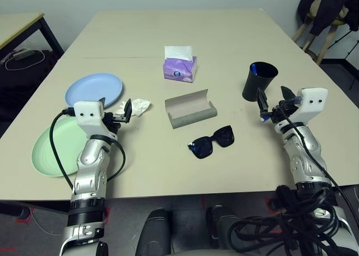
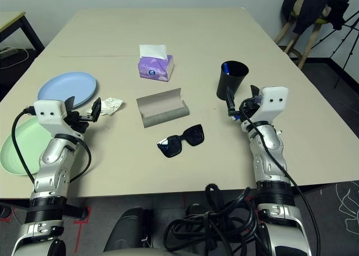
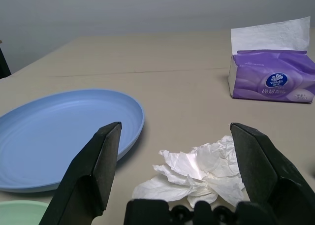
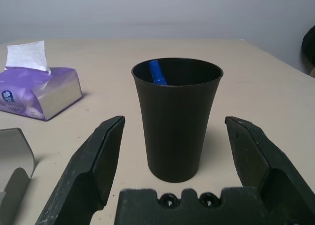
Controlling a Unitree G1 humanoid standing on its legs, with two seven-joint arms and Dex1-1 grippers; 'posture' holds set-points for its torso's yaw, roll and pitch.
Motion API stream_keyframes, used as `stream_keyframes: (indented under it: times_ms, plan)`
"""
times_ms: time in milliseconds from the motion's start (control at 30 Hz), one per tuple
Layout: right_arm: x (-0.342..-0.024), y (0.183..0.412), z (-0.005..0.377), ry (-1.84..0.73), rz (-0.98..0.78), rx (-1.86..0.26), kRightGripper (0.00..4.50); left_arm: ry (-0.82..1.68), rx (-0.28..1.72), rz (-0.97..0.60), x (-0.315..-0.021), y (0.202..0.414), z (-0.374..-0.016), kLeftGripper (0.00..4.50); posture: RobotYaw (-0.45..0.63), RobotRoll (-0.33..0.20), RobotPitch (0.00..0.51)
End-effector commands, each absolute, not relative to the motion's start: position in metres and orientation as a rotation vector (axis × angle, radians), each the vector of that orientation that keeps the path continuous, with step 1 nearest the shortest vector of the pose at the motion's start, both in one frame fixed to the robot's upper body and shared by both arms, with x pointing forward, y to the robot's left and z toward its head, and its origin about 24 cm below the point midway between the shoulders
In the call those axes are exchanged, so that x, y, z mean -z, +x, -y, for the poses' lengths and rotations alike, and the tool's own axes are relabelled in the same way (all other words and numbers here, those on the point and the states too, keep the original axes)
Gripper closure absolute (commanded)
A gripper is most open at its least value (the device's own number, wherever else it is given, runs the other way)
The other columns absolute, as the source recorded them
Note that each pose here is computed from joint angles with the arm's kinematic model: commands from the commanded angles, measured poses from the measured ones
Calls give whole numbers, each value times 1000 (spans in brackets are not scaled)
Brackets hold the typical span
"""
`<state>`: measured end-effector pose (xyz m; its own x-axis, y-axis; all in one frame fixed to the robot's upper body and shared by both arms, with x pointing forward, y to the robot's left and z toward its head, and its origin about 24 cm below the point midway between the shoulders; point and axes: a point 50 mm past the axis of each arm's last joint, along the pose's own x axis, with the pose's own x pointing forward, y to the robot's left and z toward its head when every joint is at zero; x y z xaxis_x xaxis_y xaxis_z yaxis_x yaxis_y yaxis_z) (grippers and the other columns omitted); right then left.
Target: Organize and tidy the items on the table.
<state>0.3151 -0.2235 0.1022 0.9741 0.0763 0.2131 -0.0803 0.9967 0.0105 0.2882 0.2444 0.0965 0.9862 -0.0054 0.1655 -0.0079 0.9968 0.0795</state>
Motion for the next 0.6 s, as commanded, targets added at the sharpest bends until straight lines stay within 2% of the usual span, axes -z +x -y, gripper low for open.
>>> stream_keyframes:
  times_ms: [33,367,600]
  plan:
    - [-100,314,224,20,210,-71,18,93,4,148,-92,287,-244,0,50,0,57]
    - [-101,314,222,-9,227,-107,18,97,1,150,-93,286,-245,0,60,0,55]
    - [-111,309,202,-58,297,-518,18,103,-4,145,-93,284,-249,0,71,0,57]
